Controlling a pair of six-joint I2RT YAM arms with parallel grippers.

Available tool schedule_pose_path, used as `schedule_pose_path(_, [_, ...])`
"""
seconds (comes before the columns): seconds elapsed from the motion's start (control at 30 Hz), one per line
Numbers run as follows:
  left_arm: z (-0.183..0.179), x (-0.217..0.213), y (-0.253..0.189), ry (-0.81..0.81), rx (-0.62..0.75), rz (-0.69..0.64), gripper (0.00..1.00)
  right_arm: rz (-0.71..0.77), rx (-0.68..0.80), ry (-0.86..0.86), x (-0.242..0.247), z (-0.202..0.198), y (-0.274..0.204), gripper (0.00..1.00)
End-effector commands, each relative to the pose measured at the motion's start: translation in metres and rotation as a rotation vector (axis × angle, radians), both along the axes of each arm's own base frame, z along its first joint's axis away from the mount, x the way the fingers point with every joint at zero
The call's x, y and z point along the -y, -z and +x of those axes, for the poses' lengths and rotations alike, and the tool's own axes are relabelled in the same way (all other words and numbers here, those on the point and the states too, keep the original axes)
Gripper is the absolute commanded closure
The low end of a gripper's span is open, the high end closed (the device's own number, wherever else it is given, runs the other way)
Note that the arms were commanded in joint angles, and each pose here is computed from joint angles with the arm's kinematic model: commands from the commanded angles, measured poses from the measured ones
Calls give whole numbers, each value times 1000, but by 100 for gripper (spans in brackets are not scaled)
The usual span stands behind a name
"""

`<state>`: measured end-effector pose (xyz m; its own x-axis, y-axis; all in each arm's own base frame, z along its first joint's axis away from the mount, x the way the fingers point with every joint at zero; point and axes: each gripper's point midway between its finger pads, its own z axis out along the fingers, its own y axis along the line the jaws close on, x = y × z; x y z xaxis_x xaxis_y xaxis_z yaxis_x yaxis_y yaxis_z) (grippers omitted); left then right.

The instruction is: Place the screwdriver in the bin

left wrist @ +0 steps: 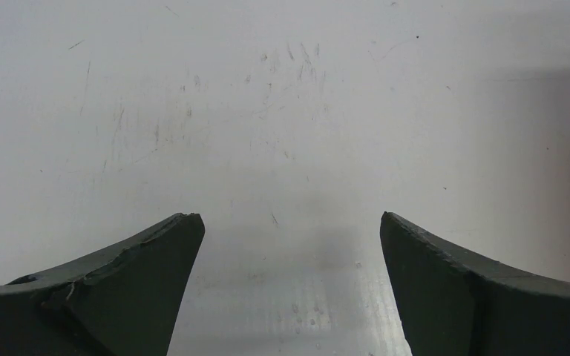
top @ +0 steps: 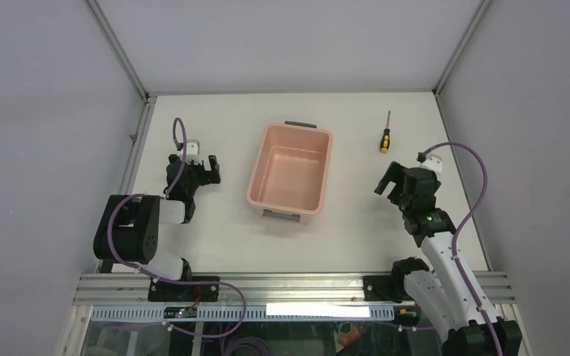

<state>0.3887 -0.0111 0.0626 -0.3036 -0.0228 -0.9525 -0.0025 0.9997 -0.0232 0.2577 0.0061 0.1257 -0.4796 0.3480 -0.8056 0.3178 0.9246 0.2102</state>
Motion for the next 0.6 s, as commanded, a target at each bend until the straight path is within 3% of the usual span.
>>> schedule_pose_path(0.0, [5,5,-16,11,53,-20,1,-2,44,-16,-1,7,-10,1])
schedule_pose_path(0.17, [5,5,-16,10,54,-20,1,-43,38,29,8,15,-25,1])
schedule_pose_path(0.33, [5,5,-16,10,53,-20,1,-67,43,-56,-5,69,-66,1])
schedule_pose_path(0.47, [5,5,-16,11,53,-20,1,-94,-92,-20,3,120,-68,1])
schedule_pose_path(0.57, [5,5,-16,10,53,-20,1,-57,-224,-26,11,158,-44,1])
